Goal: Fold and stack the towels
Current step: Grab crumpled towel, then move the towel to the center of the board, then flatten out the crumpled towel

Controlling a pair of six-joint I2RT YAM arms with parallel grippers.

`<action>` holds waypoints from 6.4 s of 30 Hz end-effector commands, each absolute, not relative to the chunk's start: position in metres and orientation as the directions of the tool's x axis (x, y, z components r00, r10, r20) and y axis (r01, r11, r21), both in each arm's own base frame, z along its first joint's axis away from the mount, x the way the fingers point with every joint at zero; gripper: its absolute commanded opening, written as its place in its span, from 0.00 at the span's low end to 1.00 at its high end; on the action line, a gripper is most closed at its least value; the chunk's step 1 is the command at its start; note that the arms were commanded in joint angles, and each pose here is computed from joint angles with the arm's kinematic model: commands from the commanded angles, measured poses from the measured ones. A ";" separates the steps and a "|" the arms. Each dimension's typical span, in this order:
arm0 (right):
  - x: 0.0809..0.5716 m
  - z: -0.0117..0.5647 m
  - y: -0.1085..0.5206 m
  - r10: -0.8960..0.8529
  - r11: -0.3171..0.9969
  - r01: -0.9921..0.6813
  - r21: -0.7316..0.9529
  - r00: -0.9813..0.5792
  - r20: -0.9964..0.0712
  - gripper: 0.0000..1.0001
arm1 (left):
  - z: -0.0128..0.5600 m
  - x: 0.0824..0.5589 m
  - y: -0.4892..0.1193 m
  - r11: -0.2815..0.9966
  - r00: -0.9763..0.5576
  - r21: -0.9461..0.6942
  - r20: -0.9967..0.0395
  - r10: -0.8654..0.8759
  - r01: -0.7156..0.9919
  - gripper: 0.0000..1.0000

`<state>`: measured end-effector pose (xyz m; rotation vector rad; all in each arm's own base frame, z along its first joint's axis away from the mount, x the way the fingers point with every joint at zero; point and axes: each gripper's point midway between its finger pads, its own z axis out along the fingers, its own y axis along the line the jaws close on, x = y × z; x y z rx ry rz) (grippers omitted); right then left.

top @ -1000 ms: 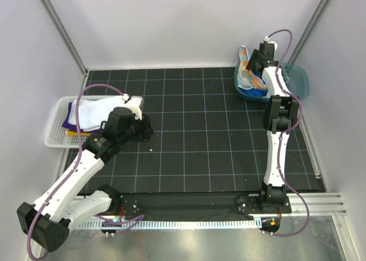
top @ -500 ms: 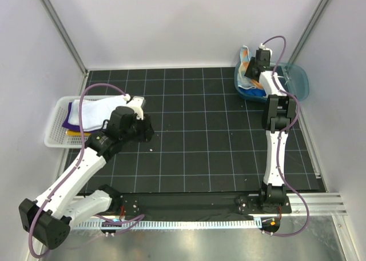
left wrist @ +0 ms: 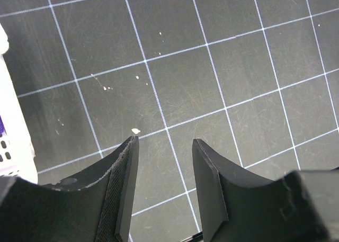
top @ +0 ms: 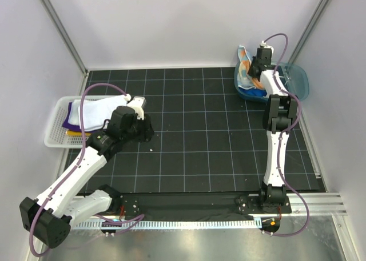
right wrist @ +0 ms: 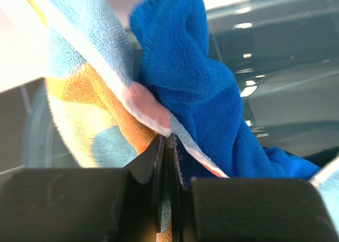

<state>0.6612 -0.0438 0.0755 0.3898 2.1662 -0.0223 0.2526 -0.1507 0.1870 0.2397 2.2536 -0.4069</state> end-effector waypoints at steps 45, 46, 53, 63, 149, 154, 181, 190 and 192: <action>0.528 0.505 0.141 0.372 0.898 -0.243 0.367 -0.024 -0.928 0.01 | 0.205 0.249 -0.145 0.928 -0.597 -0.205 -0.802 0.022 0.310 0.45; 0.525 0.504 0.150 0.375 0.892 -0.257 0.371 -0.036 -0.926 0.01 | 0.206 0.249 -0.142 0.933 -0.594 -0.199 -0.804 0.020 0.301 0.46; 0.475 0.488 0.228 0.415 0.833 -0.348 0.430 -0.120 -0.902 0.01 | 0.213 0.252 -0.131 0.948 -0.564 -0.183 -0.826 -0.005 0.259 0.46; 0.328 0.217 0.232 0.392 0.827 -0.159 0.540 -0.525 -0.756 0.02 | 0.212 0.250 -0.137 0.939 -0.581 -0.226 -0.813 -0.034 0.261 0.48; 0.225 0.049 0.322 0.036 0.936 -0.226 0.269 -0.702 -0.711 0.18 | 0.013 0.229 -0.168 0.950 -0.785 -0.227 -0.539 -0.304 -0.213 0.52; 0.226 0.049 0.331 0.046 0.923 -0.241 0.300 -0.705 -0.708 0.18 | 0.015 0.232 -0.174 0.927 -0.743 -0.203 -0.554 -0.375 -0.317 0.49; 0.230 0.049 0.317 0.148 0.875 -0.209 0.437 -0.742 -0.653 0.22 | -0.011 0.234 -0.190 0.893 -0.732 -0.126 -0.530 -0.428 -0.431 0.47; 0.235 0.039 0.334 0.196 0.830 -0.194 0.523 -0.777 -0.598 0.15 | -0.006 0.229 -0.183 0.890 -0.729 -0.124 -0.531 -0.432 -0.438 0.54; 0.236 0.040 0.340 0.198 0.820 -0.197 0.537 -0.782 -0.590 0.14 | -0.006 0.234 -0.182 0.892 -0.724 -0.104 -0.546 -0.422 -0.441 0.53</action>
